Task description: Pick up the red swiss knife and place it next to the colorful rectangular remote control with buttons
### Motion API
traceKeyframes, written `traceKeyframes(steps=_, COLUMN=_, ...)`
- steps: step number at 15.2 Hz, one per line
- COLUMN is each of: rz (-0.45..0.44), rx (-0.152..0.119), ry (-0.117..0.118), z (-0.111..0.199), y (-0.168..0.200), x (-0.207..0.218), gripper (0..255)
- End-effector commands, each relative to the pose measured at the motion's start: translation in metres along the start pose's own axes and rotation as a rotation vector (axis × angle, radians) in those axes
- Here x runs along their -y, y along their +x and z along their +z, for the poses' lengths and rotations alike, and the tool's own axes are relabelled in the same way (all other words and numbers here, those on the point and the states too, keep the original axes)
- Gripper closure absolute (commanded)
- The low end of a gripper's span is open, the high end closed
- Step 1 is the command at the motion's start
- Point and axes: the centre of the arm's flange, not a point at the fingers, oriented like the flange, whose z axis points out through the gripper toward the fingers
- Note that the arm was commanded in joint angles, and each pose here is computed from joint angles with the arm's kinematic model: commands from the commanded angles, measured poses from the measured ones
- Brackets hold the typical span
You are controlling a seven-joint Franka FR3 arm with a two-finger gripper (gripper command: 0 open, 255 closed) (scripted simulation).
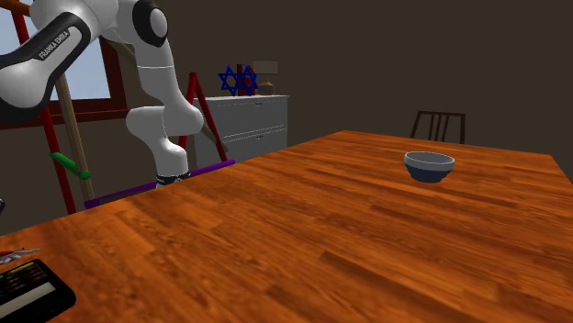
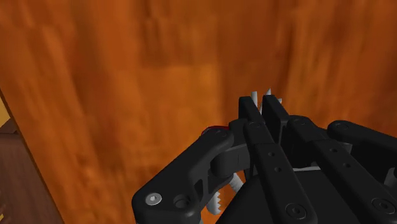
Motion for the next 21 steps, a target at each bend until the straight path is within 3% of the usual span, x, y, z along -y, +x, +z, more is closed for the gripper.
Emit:
traceKeyframes(steps=1, rz=-0.001, rx=0.005, ry=0.008, z=0.004, y=0.000, x=0.002, gripper=255)
traceKeyframes(steps=5, rz=-0.001, rx=0.005, ry=0.008, z=0.004, y=0.000, x=0.002, gripper=255)
traceKeyframes(steps=6, rz=-0.001, rx=0.005, ry=0.008, z=0.005, y=-0.001, x=0.002, gripper=0)
traceKeyframes(steps=11, rz=-0.001, rx=0.005, ry=0.008, z=0.004, y=0.000, x=0.002, gripper=0)
traceKeyframes(steps=15, rz=-0.001, rx=0.005, ry=0.008, z=-0.046, y=0.000, x=0.001, gripper=0)
traceKeyframes(steps=21, rz=-0.001, rx=0.005, ry=0.008, z=-0.046, y=0.000, x=0.001, gripper=0)
